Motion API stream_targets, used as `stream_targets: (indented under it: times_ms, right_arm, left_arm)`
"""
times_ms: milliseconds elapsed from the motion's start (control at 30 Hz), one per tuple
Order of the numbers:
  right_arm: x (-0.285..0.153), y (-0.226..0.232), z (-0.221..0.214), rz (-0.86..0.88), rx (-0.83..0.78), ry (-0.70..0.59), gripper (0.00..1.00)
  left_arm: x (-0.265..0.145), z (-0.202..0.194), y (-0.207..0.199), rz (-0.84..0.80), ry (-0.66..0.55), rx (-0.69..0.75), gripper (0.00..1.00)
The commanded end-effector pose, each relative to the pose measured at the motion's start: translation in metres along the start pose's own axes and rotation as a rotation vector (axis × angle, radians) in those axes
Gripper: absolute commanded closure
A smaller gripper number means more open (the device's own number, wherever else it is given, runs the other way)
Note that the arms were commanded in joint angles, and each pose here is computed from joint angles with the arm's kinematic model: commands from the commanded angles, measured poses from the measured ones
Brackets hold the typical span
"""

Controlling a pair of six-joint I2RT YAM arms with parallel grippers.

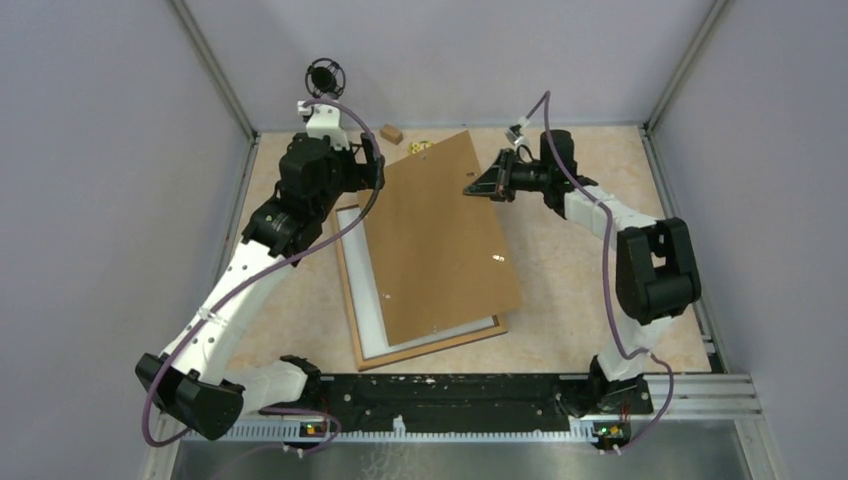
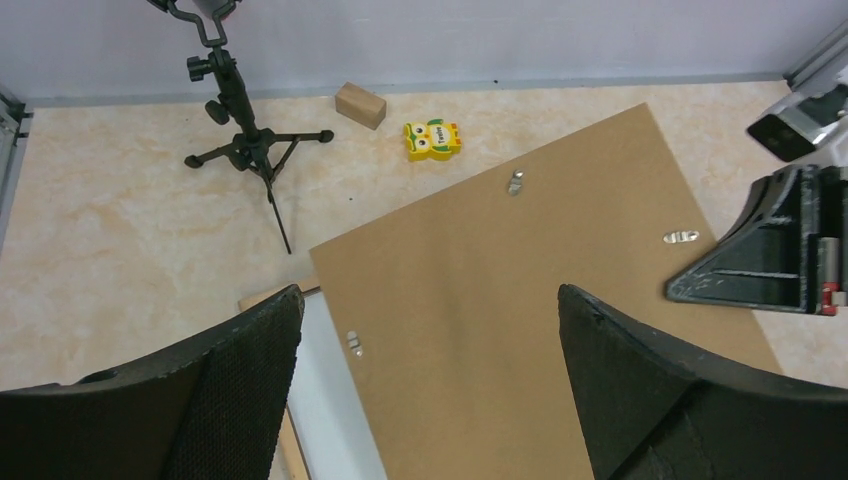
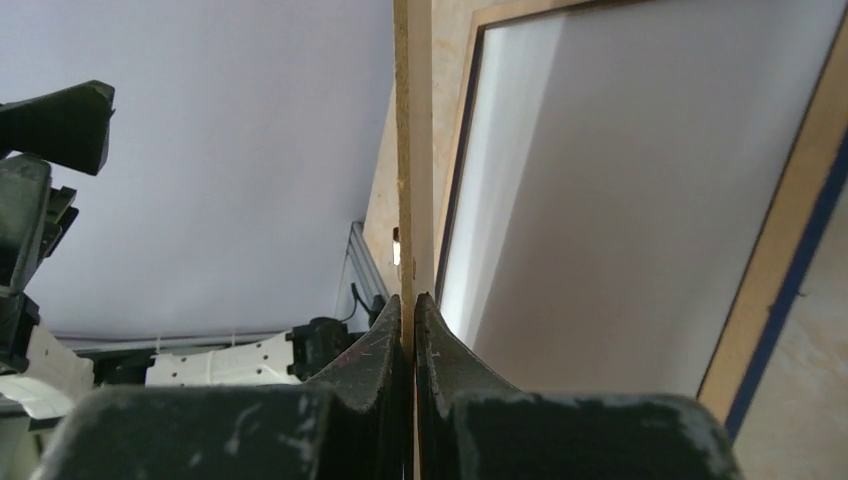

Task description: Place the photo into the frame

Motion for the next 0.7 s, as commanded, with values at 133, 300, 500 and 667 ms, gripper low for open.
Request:
stream_targets:
  times_ms: [133,300,500,667]
  right_arm:
    - [0.03,0.013,-0.011,0.145,0.04,0.068,1.0]
    - [0.044,-0.005,-0.024,0.147,0.131,0.113,1.0]
    - [0.055,-0.016,-0.03,0.136,0.173,0.119,1.0]
    - [0.063,-0.022,-0.036,0.144,0.198,0.139,1.0]
  left_arm:
    - [0.005,0.003,-0.004,-0.061,-0.012,-0.066,0.01]
    - [0.006,0.002,-0.004,-0.068,-0.002,-0.074,0.01]
    - [0.009,-0.001,-0.002,-0.063,0.005,-0.075,0.01]
    - [0.011,-0.002,0.0,-0.062,0.013,-0.082,0.01]
Point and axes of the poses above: each gripper's point midway between its finger pads, its own x axis out along the fingers, its own y axis along the line the jaws close on, z = x × y, the point moved 3 cm from there along -x, back along the fingers, and after that the axes turned 11 degrees about -x, right-handed, at the moved point
